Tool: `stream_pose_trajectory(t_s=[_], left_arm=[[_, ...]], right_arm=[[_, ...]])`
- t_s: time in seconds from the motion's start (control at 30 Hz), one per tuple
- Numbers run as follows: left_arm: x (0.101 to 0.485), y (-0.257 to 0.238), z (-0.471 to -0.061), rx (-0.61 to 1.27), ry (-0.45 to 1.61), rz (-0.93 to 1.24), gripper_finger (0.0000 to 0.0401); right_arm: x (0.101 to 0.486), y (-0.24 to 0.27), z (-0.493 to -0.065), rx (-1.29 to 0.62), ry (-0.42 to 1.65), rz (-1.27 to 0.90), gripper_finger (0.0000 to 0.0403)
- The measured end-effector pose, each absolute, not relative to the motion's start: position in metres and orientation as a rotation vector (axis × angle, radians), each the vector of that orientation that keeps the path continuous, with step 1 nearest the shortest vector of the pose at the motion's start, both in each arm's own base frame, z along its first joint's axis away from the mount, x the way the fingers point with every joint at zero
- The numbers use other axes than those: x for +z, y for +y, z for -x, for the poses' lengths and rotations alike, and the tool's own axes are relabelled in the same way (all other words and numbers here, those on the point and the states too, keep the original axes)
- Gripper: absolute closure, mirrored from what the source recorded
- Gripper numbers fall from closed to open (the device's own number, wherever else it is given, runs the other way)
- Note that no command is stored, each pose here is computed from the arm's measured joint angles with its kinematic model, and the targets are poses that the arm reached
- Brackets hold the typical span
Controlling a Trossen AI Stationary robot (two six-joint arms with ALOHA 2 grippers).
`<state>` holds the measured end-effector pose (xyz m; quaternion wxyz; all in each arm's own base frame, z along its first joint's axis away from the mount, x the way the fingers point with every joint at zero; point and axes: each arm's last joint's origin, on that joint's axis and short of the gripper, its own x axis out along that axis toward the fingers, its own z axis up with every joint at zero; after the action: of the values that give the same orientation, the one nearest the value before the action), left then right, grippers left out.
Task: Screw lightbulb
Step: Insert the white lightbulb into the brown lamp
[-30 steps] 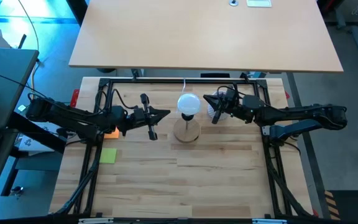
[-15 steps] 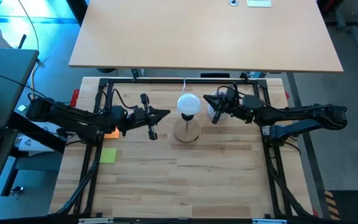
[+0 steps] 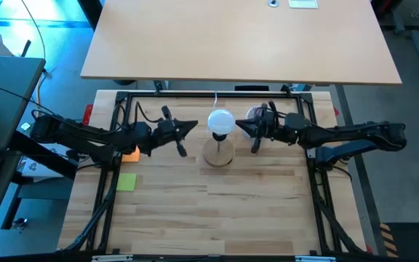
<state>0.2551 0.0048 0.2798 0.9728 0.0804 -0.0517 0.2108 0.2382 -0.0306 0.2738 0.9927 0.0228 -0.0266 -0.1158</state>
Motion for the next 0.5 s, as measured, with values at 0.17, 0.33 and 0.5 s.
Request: stream_pose_trajectory(t_s=[0.17, 0.33, 0.5], left_arm=[[0.283, -0.003, -0.255, 0.380, -0.130, -0.203, 0.0401], [0.289, -0.012, -0.257, 0.203, -0.244, -0.229, 0.0401], [0.281, -0.008, -0.270, 0.221, -0.252, -0.235, 0.0401]], right_arm=[[0.276, -0.023, -0.237, -0.347, -0.060, -0.001, 0.0402], [0.283, -0.026, -0.236, -0.459, -0.146, -0.046, 0.0402], [0.286, -0.023, -0.238, -0.330, -0.187, -0.068, 0.0402]])
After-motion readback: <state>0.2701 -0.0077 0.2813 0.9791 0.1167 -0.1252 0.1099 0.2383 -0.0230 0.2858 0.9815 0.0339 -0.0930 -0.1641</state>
